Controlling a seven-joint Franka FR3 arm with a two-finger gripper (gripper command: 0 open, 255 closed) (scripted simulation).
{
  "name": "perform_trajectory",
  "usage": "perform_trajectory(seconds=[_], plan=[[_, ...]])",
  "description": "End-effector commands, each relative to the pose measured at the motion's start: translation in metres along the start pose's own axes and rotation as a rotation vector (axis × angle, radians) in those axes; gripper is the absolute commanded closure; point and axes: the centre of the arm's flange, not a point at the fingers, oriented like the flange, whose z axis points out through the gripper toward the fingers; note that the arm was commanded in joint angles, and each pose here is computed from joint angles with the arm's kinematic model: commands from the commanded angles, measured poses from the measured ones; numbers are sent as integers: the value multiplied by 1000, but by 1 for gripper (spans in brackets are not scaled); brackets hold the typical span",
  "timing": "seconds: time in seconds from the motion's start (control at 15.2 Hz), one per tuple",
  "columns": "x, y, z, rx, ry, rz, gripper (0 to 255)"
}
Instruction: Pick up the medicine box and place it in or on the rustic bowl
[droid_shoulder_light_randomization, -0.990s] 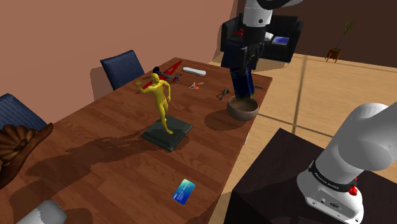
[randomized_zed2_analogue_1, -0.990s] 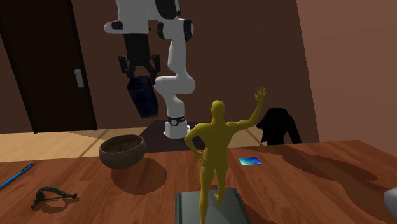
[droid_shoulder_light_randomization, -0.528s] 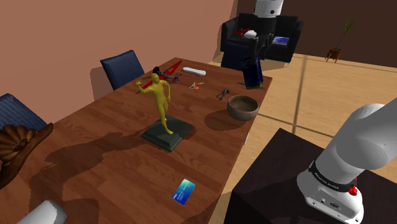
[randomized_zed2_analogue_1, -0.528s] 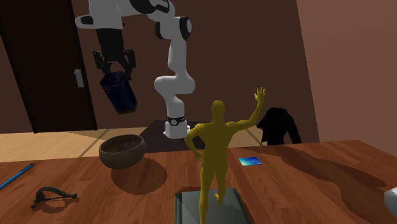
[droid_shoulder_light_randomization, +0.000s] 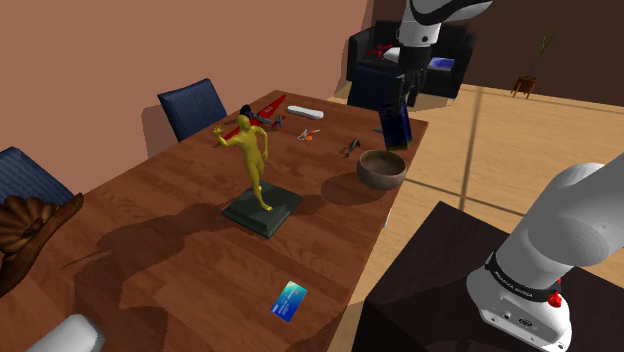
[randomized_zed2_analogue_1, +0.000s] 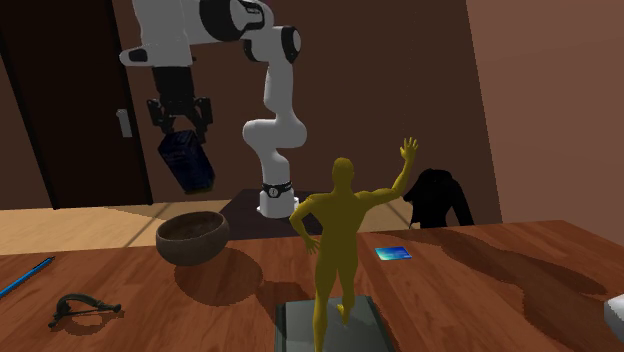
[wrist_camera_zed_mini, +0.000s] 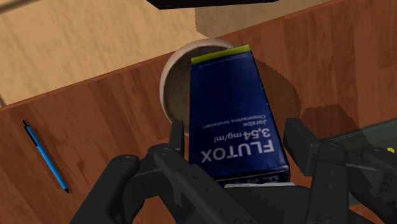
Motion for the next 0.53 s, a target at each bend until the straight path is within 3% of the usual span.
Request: perform_trajectory(seconds=[0.0,0.46], plan=[[1,1,10,0,1,0,255],[3,2,47,0,1,0,255]])
